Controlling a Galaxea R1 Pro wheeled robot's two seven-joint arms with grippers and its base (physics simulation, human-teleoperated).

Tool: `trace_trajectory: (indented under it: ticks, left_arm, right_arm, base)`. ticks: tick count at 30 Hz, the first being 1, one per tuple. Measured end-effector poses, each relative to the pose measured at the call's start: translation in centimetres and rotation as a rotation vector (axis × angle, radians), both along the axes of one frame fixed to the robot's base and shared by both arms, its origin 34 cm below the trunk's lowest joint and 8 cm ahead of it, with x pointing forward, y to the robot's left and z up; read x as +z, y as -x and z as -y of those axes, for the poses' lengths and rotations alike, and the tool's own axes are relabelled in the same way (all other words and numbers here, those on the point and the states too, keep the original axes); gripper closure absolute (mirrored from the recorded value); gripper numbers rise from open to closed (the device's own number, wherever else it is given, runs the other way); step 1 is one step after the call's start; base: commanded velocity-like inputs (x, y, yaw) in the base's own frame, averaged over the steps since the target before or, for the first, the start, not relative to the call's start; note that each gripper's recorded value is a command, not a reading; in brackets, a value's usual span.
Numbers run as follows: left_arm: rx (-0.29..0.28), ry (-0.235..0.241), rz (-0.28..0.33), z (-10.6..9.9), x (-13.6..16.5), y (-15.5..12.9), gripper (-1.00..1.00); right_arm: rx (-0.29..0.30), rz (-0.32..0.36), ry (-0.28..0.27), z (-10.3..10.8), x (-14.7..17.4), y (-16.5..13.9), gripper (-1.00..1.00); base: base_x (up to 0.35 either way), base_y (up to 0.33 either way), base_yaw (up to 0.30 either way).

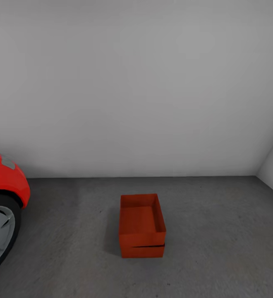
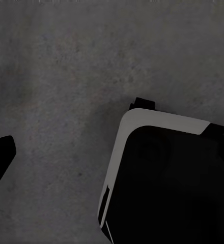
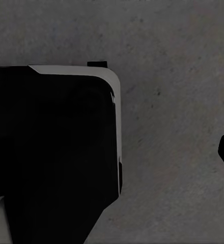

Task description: Move the two storage containers from the living room to the garage. In the garage, place one container on the floor and stack the other container on top of it (either order is fine).

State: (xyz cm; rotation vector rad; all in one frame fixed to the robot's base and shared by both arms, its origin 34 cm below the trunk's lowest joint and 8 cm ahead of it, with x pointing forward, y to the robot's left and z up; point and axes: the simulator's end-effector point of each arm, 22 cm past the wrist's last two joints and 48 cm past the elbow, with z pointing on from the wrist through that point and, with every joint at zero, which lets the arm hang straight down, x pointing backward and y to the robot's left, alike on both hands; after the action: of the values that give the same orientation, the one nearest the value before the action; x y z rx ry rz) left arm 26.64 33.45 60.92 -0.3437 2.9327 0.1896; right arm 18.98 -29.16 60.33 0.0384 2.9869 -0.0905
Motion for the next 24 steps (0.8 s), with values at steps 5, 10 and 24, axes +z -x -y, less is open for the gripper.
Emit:
trace_trajectory:
  ticks: [5,10,24]
  left_arm:
    - [0.0,0.0,0.008,0.0,0.1,-0.3,-1.0]
    - [0.0,0.0,0.016,0.0,0.2,-0.6,-1.0]
    - [0.0,0.0,0.039,0.0,0.6,-1.5,-1.0]
  right_arm:
    - [-0.001,0.008,0.0,0.0,0.1,-0.3,-1.0]
    - [0.003,0.016,-0.001,-0.1,0.1,-0.6,-1.0]
    - [0.003,0.042,0.001,0.1,0.3,-1.6,-1.0]
  base:
    - [0.0,0.0,0.0]
    - [0.0,0.0,0.0]
    - [0.0,0.0,0.0]
